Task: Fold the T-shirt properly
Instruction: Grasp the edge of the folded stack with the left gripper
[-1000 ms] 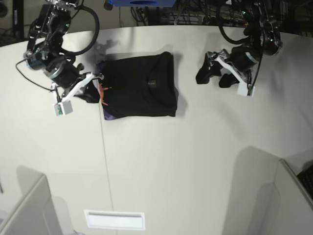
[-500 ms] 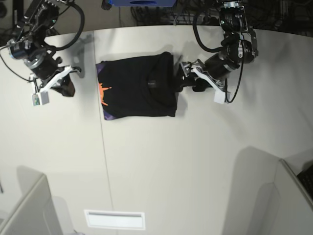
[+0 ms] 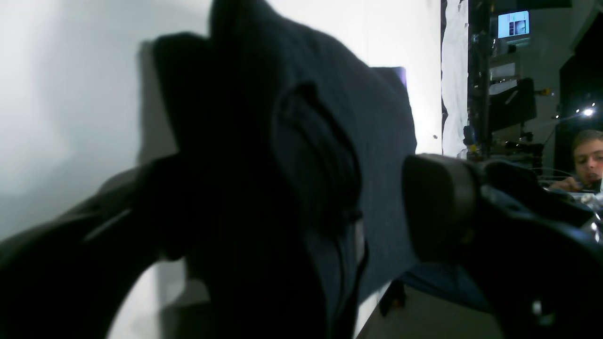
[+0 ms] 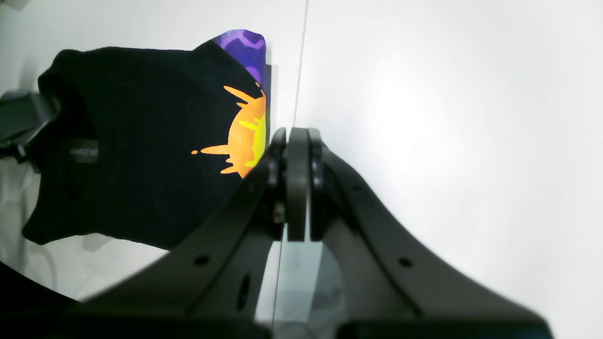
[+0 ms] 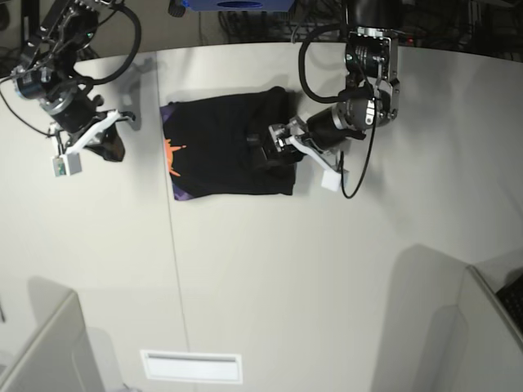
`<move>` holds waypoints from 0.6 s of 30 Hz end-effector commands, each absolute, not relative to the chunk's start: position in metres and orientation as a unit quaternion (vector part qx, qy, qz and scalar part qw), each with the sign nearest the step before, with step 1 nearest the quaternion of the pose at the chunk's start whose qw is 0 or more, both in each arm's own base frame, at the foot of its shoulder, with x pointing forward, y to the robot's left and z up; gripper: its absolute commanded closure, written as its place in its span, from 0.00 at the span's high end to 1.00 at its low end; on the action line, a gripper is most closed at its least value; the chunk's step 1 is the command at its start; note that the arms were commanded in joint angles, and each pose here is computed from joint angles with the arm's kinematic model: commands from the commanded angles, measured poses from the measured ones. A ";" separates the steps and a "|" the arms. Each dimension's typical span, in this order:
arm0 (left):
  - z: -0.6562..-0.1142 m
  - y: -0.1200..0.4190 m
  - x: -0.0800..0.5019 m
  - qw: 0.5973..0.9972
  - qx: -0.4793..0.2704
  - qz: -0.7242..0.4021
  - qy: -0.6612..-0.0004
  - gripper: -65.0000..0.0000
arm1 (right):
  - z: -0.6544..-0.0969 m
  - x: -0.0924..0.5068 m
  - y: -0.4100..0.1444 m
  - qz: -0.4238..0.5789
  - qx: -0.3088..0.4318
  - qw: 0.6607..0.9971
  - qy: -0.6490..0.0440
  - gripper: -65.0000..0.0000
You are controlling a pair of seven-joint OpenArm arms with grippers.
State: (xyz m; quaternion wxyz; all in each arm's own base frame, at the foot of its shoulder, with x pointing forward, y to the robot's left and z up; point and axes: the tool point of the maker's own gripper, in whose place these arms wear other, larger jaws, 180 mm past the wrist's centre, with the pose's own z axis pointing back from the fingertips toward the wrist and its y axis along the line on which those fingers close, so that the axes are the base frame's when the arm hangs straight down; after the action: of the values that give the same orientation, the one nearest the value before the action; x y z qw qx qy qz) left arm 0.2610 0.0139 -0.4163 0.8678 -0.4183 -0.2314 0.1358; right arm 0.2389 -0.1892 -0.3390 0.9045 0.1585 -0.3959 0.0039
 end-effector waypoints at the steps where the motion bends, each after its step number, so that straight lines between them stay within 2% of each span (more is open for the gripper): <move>1: -0.427 0.013 0.252 0.884 -0.399 0.128 -0.206 0.85 | -0.328 0.245 -0.191 0.009 0.158 0.895 -0.417 0.00; 5: -0.429 0.012 0.251 0.887 -0.395 0.138 -0.197 0.55 | -0.328 0.244 -0.192 0.008 0.158 0.895 -0.417 0.00; 10: -0.434 0.017 0.251 0.891 -0.382 0.164 -0.183 0.06 | -0.328 0.244 -0.192 0.009 0.157 0.895 -0.417 0.00; 11: -0.432 0.016 0.254 0.890 -0.383 0.162 -0.186 0.00 | -0.328 0.244 -0.192 0.009 0.157 0.895 -0.417 0.00; 15: -0.429 0.024 0.261 0.897 -0.372 0.142 -0.192 0.00 | -0.328 0.244 -0.192 0.009 0.157 0.895 -0.417 0.00; 18: -0.426 0.026 0.267 0.916 -0.349 0.067 -0.187 0.00 | -0.328 0.244 -0.192 0.009 0.157 0.895 -0.417 0.00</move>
State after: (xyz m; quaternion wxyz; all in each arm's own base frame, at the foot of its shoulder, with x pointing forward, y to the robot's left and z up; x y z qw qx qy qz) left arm 0.2589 0.0229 -0.4313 0.9155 -0.3554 -0.1752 0.0698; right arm 0.2377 -0.1901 -0.3396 0.9053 0.1575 -0.3945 0.0030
